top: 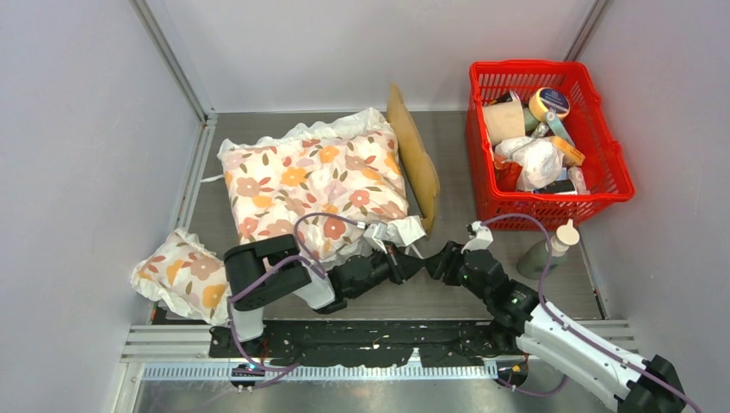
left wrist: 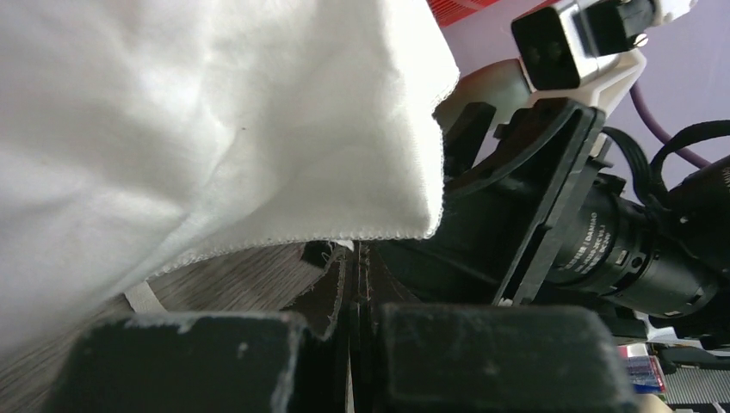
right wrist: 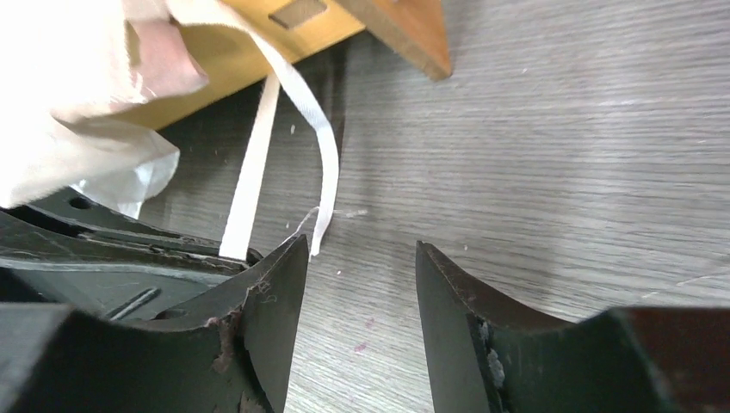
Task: Set up the pet bed
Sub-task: Tie the ropes to the bed frame.
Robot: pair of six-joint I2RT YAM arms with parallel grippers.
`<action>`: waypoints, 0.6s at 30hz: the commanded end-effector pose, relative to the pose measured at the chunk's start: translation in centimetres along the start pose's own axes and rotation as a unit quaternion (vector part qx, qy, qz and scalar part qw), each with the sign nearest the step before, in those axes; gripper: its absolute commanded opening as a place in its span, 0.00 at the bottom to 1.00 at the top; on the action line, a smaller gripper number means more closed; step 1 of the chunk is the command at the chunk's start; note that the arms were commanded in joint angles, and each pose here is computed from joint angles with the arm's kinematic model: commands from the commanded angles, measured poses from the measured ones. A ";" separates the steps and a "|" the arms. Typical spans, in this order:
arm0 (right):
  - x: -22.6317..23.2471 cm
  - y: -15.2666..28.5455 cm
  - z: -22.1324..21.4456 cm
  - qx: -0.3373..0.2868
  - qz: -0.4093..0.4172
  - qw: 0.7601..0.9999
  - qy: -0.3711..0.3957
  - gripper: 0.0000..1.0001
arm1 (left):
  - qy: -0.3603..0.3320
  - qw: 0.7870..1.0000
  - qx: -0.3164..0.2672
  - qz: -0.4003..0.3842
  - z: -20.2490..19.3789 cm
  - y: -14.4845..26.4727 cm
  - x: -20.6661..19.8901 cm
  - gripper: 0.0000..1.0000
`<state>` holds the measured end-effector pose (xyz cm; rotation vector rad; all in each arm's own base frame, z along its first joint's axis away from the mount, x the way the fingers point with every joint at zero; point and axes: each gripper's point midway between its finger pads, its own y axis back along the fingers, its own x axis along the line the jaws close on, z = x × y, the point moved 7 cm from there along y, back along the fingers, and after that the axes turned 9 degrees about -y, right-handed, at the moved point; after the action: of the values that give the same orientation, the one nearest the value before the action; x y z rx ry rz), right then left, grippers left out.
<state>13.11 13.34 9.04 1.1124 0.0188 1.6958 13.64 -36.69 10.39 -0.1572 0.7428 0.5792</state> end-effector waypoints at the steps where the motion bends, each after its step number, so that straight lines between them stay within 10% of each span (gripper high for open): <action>1: 0.7 1.1 2.3 -0.058 -0.019 0.998 -0.005 0.55 | -0.013 0.999 -0.016 -0.028 0.4 0.1 -0.8 0.00; 8: 4.2 1.2 5.5 -0.088 0.041 0.993 0.066 0.58 | -0.019 1.000 -0.003 -0.018 -0.4 0.5 0.1 0.00; 18: 5.6 -2.5 4.4 0.045 0.133 0.987 0.082 0.55 | -0.057 0.998 -0.011 -0.036 -0.7 0.6 0.4 0.00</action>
<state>17.33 14.58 12.40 1.0404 0.0784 1.8330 13.26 -36.24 8.53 -0.1131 0.6954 0.5647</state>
